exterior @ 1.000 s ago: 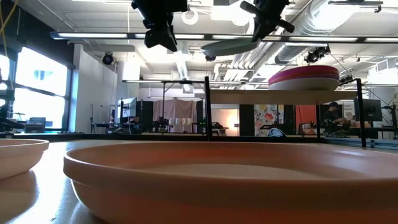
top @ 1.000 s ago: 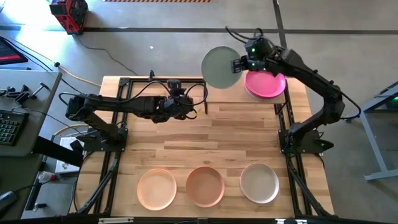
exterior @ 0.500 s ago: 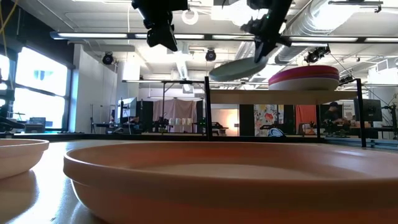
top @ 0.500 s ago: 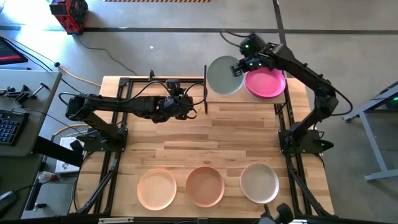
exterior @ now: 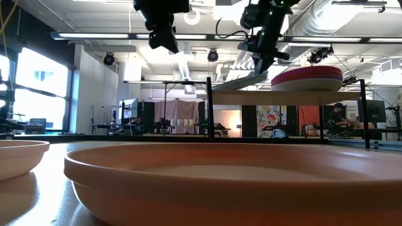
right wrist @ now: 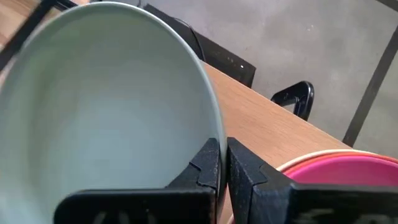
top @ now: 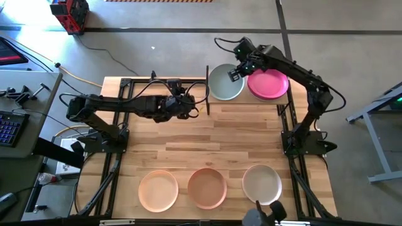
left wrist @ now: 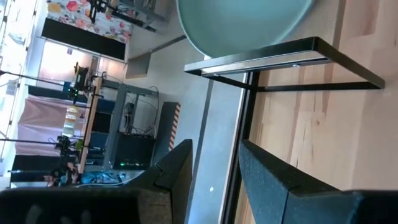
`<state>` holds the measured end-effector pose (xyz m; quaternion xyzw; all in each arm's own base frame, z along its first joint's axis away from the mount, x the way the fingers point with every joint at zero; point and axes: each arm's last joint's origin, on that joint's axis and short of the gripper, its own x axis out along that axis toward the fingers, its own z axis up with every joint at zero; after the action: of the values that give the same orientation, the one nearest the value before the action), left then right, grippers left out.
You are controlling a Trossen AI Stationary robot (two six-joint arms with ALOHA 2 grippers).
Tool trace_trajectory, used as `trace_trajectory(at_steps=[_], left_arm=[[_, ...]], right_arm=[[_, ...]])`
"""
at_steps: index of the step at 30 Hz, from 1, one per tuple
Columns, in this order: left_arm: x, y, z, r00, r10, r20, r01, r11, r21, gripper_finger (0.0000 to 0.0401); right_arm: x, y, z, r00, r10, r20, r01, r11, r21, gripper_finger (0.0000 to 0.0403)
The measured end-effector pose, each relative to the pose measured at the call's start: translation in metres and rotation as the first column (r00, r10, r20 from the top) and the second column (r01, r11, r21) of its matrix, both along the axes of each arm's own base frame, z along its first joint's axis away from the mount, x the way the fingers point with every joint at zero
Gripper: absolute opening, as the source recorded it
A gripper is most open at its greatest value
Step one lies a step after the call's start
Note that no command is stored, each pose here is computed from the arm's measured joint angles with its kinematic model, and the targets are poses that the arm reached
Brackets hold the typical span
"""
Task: Place and stack plates onto a shelf
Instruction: Put the light blue plate on the shelf
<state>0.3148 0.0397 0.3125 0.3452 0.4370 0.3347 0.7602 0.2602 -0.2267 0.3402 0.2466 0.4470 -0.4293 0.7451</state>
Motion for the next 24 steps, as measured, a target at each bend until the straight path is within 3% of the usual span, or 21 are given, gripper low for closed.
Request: trace_trajectory(at_steps=[19, 24], left_arm=[[-0.001, 0.006, 0.0, 1.0, 0.018, 0.006, -0.018, 1.0, -0.009, 0.0119], [-0.001, 0.006, 0.0, 1.0, 0.018, 0.006, -0.018, 1.0, -0.009, 0.0119]], right_arm=[[0.01, -0.011, -0.024, 0.994, 0.053, -0.094, -0.051, 0.998, 0.034, 0.0001], [0.008, -0.01, -0.025, 0.992, 0.048, -0.119, -0.043, 0.998, 0.045, 0.0028]])
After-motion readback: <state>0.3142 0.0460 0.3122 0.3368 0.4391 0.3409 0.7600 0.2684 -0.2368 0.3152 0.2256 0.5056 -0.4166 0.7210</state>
